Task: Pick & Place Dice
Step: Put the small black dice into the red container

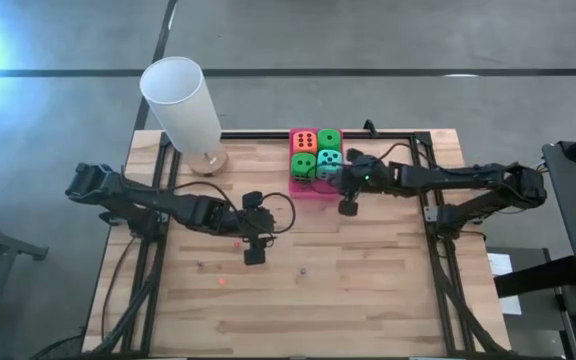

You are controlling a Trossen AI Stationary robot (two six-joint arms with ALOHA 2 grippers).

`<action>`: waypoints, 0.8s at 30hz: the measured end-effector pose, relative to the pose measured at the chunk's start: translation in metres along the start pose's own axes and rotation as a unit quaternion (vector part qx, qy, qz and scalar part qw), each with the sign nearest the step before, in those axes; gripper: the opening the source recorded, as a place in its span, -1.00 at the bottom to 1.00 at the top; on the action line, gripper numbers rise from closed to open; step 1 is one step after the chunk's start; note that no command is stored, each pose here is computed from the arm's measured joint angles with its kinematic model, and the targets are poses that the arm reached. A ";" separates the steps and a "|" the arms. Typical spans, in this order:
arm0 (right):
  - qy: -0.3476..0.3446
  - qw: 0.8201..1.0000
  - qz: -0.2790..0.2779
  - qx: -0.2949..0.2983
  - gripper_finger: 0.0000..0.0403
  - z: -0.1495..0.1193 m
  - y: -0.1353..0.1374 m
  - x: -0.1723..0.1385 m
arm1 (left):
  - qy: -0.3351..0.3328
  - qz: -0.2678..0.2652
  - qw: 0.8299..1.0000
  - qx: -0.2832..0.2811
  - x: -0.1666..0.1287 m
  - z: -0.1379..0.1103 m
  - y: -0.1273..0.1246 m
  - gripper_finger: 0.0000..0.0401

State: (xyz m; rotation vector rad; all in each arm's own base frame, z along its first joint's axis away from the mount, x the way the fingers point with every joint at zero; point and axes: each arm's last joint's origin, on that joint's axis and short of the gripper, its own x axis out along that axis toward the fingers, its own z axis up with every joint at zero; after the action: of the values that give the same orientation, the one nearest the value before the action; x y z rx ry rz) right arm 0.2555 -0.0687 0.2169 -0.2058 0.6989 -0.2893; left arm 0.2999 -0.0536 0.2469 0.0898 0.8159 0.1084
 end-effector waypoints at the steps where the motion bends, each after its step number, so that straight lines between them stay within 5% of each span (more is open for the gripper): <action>1: 0.004 1.000 -0.004 0.006 -0.74 -0.004 -0.002 0.001 | -0.001 0.000 1.000 0.000 0.000 0.000 0.000 -0.02; 16: 0.030 0.995 -0.047 0.081 -0.73 -0.030 -0.024 0.024 | -0.007 -0.001 1.000 0.004 0.000 0.001 0.000 -0.15; 24: 0.044 0.994 -0.056 0.084 -0.49 -0.034 -0.024 0.032 | -0.007 -0.001 1.000 0.004 0.000 0.001 0.000 -0.18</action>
State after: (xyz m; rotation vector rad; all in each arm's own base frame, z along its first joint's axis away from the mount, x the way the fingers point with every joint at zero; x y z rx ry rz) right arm 0.2514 -0.1046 0.1788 -0.0716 0.7483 -0.4641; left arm 0.3009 -0.0538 0.2479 0.0969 0.8024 0.1031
